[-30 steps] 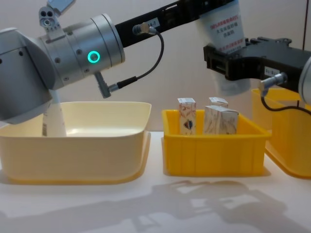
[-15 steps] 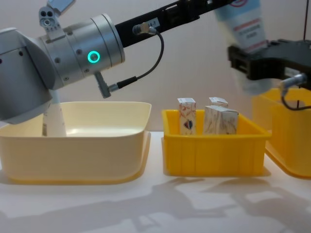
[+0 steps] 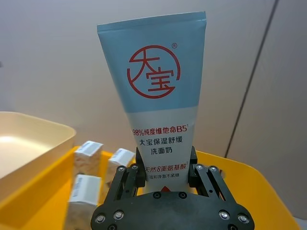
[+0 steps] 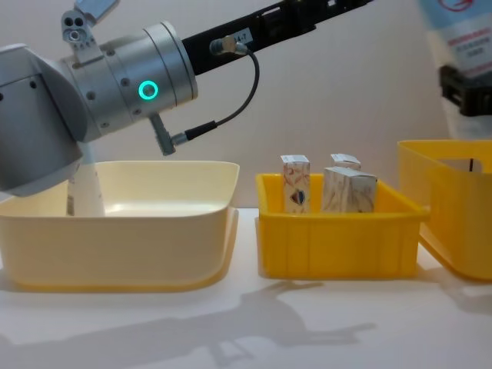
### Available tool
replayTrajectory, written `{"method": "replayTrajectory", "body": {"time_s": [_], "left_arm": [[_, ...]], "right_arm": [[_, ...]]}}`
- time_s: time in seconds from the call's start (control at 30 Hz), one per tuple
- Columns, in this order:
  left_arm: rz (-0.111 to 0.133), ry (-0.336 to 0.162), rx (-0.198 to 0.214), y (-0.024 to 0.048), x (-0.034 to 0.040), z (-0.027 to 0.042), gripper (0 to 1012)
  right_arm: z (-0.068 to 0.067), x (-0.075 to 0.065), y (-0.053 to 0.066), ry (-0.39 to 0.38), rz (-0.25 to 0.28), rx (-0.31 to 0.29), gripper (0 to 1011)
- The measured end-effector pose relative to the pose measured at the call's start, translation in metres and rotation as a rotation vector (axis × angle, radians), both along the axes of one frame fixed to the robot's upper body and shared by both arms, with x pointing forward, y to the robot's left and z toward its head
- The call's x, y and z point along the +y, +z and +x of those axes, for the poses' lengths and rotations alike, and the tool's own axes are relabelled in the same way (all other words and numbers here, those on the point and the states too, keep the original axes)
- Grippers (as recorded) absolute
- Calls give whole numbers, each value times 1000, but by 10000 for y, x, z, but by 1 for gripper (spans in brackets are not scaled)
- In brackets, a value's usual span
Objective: Bimanual collaborative sorting of washing and personal care products
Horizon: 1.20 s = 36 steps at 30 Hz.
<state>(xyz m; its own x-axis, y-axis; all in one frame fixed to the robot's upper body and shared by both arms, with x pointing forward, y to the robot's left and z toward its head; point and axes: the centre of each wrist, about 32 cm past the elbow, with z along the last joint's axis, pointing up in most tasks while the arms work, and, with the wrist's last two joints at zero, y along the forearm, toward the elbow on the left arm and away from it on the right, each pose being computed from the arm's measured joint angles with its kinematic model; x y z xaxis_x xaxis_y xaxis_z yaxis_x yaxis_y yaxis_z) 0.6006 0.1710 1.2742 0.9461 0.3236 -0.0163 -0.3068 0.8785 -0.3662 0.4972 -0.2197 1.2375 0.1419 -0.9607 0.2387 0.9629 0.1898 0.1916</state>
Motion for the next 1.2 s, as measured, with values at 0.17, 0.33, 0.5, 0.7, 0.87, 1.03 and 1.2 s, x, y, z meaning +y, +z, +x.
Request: {"method": "replayTrajectory", "body": {"time_s": [0.17, 0.33, 0.5, 0.7, 0.87, 1.03, 1.2], "left_arm": [[0, 0, 0, 0, 0, 0, 1003], [0, 0, 0, 0, 0, 0, 1003], [0, 0, 0, 0, 0, 0, 1003], [0, 0, 0, 0, 0, 0, 1004], [0, 0, 0, 0, 0, 0, 1003], [0, 0, 0, 0, 0, 0, 1003], [0, 0, 0, 0, 0, 0, 1003]], "right_arm": [[133, -96, -17, -64, 22, -9, 463], [216, -152, -33, -110, 41, -4, 463], [274, -193, -59, -158, 60, 19, 463], [296, -212, -90, -197, 79, 56, 463], [293, -216, -124, -227, 95, 91, 463], [284, -216, -153, -248, 105, 117, 516], [279, -216, -169, -259, 110, 131, 654]]}}
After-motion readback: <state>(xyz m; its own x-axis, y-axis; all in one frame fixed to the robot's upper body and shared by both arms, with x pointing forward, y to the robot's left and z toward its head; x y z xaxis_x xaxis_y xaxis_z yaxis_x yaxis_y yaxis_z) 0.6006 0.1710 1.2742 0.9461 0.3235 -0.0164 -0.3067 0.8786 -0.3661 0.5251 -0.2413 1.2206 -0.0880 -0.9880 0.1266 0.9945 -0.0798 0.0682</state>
